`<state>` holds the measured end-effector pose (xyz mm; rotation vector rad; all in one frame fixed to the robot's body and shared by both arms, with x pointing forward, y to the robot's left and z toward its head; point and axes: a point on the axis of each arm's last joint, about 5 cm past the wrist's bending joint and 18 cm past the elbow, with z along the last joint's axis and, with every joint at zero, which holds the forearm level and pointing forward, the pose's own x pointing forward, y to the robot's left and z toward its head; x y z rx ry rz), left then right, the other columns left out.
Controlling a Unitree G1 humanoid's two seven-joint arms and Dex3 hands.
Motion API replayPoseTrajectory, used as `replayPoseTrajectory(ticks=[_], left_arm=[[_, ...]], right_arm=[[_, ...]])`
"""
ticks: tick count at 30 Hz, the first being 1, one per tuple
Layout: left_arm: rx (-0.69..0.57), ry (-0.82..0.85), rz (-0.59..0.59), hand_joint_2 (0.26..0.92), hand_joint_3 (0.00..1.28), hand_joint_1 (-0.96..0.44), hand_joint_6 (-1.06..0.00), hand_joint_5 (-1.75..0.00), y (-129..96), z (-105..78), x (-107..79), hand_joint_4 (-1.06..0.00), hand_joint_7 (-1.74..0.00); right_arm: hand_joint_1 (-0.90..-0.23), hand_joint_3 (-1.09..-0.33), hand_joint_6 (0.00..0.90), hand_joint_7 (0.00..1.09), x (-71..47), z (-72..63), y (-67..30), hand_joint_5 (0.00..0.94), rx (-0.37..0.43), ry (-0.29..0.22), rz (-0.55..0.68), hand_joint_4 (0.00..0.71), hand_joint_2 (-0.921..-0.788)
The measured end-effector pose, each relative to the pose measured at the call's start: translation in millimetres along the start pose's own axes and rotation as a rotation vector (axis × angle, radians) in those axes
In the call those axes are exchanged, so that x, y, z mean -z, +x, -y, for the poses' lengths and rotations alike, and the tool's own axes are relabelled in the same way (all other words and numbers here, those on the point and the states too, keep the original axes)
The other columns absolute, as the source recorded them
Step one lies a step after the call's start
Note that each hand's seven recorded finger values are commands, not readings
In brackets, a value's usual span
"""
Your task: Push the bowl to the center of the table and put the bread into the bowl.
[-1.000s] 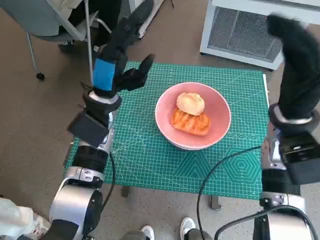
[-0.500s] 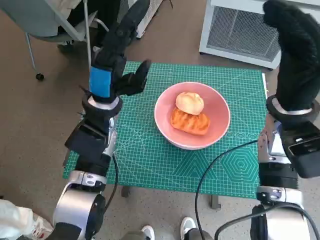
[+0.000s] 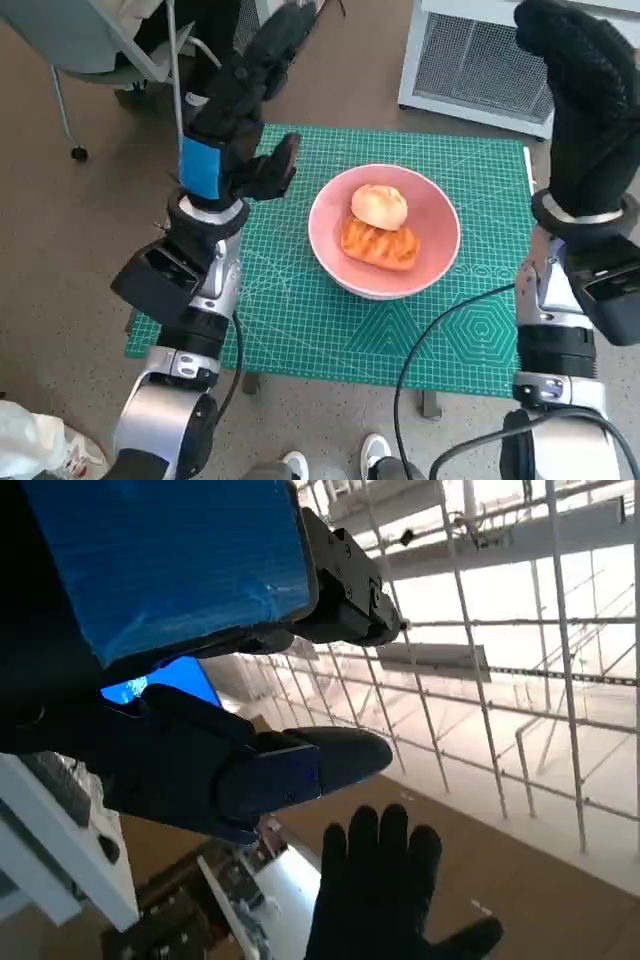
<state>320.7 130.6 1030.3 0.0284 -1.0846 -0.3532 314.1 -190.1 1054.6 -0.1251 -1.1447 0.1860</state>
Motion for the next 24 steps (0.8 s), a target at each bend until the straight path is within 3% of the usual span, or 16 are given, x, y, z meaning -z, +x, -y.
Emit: replayPoseTrajectory(ticks=[24], left_arm=[[-0.018,0.089,0.018,0.921,0.53,-0.62,-0.42,0.00,0.6,4.5,-3.2,-0.36,-0.04]], right_arm=[[-0.615,-0.721,0.294,0.12,-1.0,-3.0,1.5,0.009,-0.017,0.004,0.011,0.232,-0.921]])
